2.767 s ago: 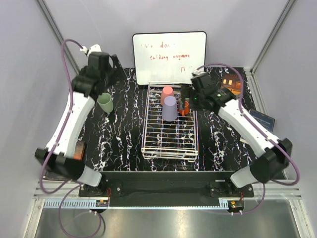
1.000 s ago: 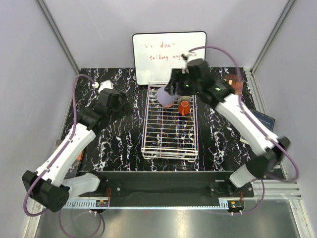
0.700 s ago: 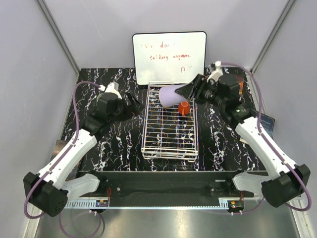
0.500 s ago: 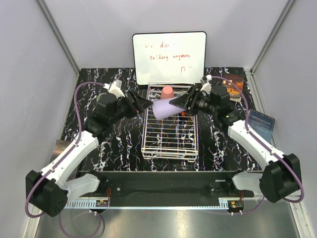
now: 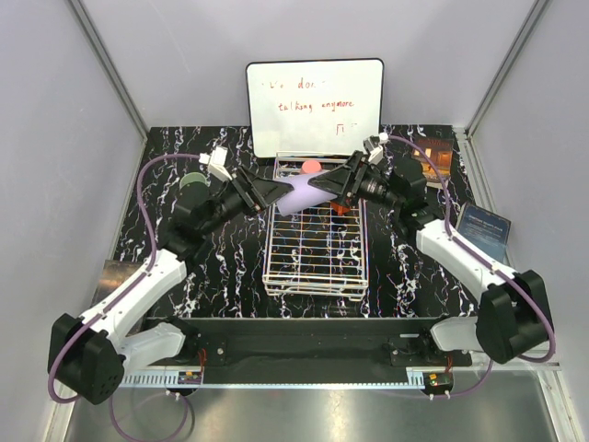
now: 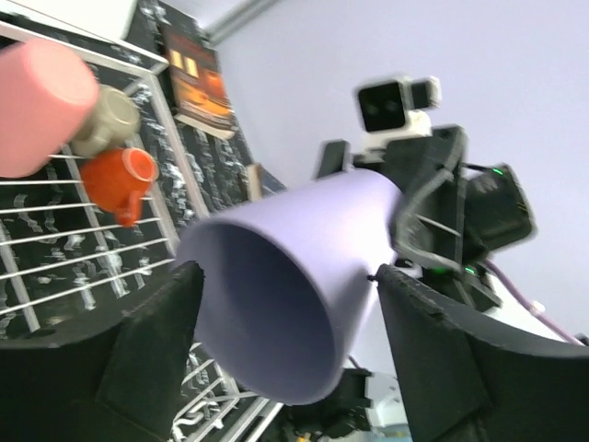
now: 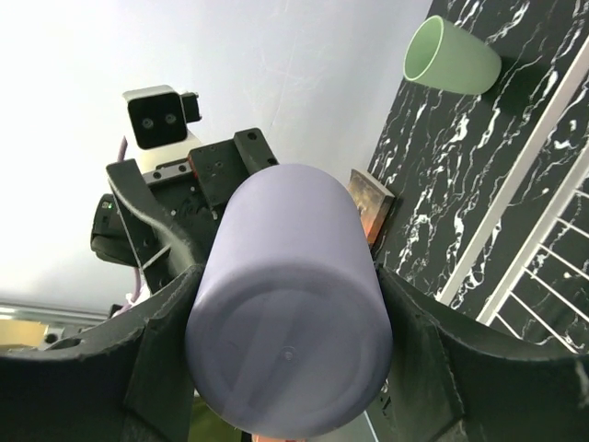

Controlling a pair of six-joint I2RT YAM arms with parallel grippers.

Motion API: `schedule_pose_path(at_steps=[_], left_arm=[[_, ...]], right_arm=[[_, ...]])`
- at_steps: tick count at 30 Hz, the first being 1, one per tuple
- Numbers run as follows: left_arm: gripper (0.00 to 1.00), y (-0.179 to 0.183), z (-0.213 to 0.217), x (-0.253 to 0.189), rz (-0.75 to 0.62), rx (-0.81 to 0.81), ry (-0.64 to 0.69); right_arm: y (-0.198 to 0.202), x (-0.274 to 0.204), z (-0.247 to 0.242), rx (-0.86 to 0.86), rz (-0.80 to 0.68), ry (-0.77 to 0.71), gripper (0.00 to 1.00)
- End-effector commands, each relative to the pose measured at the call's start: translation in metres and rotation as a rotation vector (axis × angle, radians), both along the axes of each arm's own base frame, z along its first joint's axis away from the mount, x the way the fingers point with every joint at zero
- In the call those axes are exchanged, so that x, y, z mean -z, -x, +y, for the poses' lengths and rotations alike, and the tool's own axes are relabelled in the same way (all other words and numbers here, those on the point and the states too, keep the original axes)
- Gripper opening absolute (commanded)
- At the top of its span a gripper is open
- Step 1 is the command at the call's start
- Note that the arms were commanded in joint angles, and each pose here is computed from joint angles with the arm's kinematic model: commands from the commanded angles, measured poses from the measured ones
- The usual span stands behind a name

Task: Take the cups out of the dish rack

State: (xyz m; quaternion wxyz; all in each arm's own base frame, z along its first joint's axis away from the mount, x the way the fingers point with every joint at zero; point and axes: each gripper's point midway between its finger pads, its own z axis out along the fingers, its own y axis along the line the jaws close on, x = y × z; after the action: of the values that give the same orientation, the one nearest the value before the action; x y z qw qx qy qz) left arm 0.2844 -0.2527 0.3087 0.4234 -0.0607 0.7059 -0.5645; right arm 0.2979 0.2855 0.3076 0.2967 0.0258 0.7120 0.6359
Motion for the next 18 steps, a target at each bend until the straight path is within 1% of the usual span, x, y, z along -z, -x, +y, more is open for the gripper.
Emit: schedule_pose_path(at_steps=[1, 3, 4, 7, 8, 10, 11, 13, 14, 17, 18], left_arm=[[0.75, 0.020, -0.014, -0.037, -0.110, 0.110, 0.120], [0.68, 0.026, -0.018, -0.043, -0.131, 0.143, 0.141], [0.60, 0.027, -0.022, -0.042, -0.122, 0.157, 0.148], [0.51, 0.032, -0.028, -0.043, -0.129, 0.189, 0.166], [0.44, 0.033, -0.029, -0.045, -0.132, 0.196, 0.172], [0.36, 0.034, -0.033, -0.041, -0.122, 0.215, 0.172], [0.27, 0.034, -0.034, -0.043, -0.128, 0.221, 0.176], [0.16, 0.036, -0.039, -0.039, -0.116, 0.249, 0.175], [0.00, 0.036, -0.040, -0.039, -0.117, 0.257, 0.178], [0.00, 0.034, -0.044, -0.033, -0.088, 0.274, 0.169], [0.00, 0.034, -0.044, -0.032, -0.087, 0.271, 0.161]], right_arm=[[0.002, -0.025, 0.007, -0.076, -0.078, -0.092, 0.00], [0.000, -0.017, 0.011, -0.102, -0.036, -0.110, 0.00], [0.001, -0.020, 0.012, -0.113, -0.038, -0.133, 0.00], [0.001, -0.016, 0.015, -0.140, -0.024, -0.147, 0.00], [0.002, -0.014, 0.016, -0.154, -0.018, -0.147, 0.00], [0.004, -0.014, 0.016, -0.165, -0.022, -0.146, 0.00], [0.005, -0.015, 0.016, -0.169, -0.027, -0.145, 0.00], [0.008, -0.015, 0.016, -0.184, -0.028, -0.142, 0.00], [0.009, -0.016, 0.016, -0.193, -0.028, -0.141, 0.00], [0.012, -0.017, 0.016, -0.209, -0.033, -0.129, 0.00], [0.012, -0.014, 0.016, -0.206, -0.011, -0.114, 0.09]])
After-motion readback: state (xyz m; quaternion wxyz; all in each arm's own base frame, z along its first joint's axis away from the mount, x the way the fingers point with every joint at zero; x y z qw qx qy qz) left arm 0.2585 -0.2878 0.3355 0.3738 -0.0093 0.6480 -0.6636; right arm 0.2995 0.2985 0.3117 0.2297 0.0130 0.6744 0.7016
